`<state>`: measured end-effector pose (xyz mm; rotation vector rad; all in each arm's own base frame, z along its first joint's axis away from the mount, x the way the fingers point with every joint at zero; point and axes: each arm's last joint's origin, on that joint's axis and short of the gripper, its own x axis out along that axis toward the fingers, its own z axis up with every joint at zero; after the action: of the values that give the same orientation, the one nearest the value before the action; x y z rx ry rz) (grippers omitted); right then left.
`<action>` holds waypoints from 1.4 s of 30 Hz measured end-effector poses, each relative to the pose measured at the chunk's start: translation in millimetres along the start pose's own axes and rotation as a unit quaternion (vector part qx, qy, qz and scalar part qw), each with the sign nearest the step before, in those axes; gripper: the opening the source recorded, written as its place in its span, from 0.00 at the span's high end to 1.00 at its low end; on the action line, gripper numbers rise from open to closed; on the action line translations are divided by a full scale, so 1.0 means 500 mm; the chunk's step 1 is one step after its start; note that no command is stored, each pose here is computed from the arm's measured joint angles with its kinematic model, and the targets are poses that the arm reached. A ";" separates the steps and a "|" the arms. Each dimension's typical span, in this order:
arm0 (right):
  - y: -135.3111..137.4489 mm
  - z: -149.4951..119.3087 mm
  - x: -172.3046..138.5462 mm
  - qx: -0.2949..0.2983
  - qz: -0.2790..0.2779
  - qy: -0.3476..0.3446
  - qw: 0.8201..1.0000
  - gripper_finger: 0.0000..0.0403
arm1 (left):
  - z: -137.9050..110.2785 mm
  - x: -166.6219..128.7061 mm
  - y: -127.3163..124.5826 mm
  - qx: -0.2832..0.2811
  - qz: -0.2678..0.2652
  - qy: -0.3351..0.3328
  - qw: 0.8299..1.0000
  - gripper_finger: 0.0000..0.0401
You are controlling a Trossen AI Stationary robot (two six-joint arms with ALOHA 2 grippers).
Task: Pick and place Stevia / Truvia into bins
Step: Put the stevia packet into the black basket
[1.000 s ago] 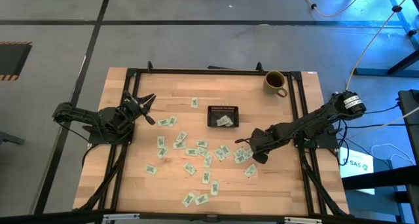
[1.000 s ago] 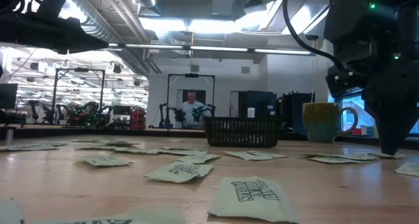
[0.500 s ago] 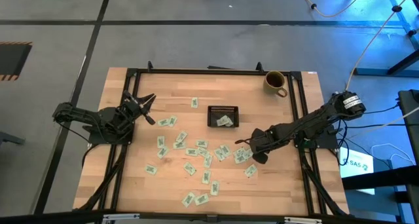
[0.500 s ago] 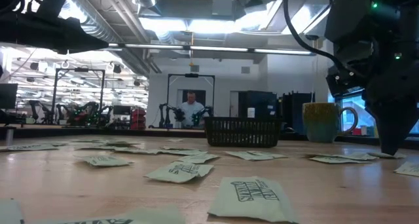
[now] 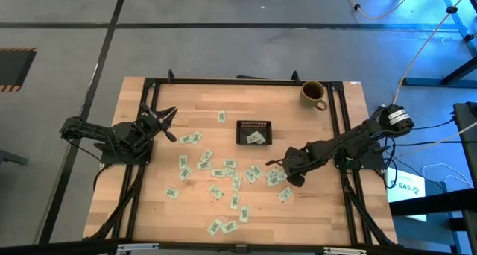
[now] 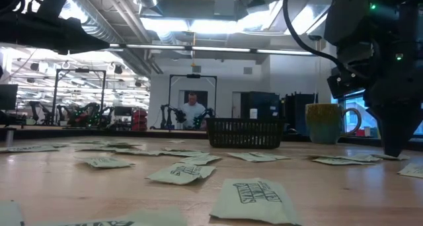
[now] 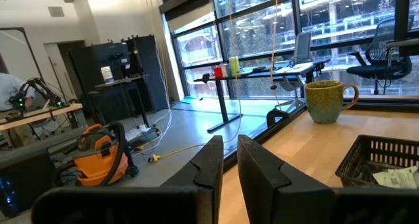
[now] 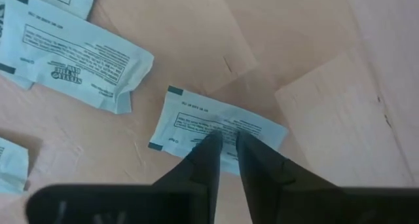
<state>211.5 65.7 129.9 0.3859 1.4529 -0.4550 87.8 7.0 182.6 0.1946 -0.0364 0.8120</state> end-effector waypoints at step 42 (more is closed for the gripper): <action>0.035 0.037 -0.040 -0.036 -0.006 -0.009 0.999 0.97 | 0.000 0.000 0.000 0.000 0.000 0.000 1.000 0.91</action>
<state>235.3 72.5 151.1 0.3149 1.4502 -0.4141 87.7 7.0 182.7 0.1948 -0.0364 0.8122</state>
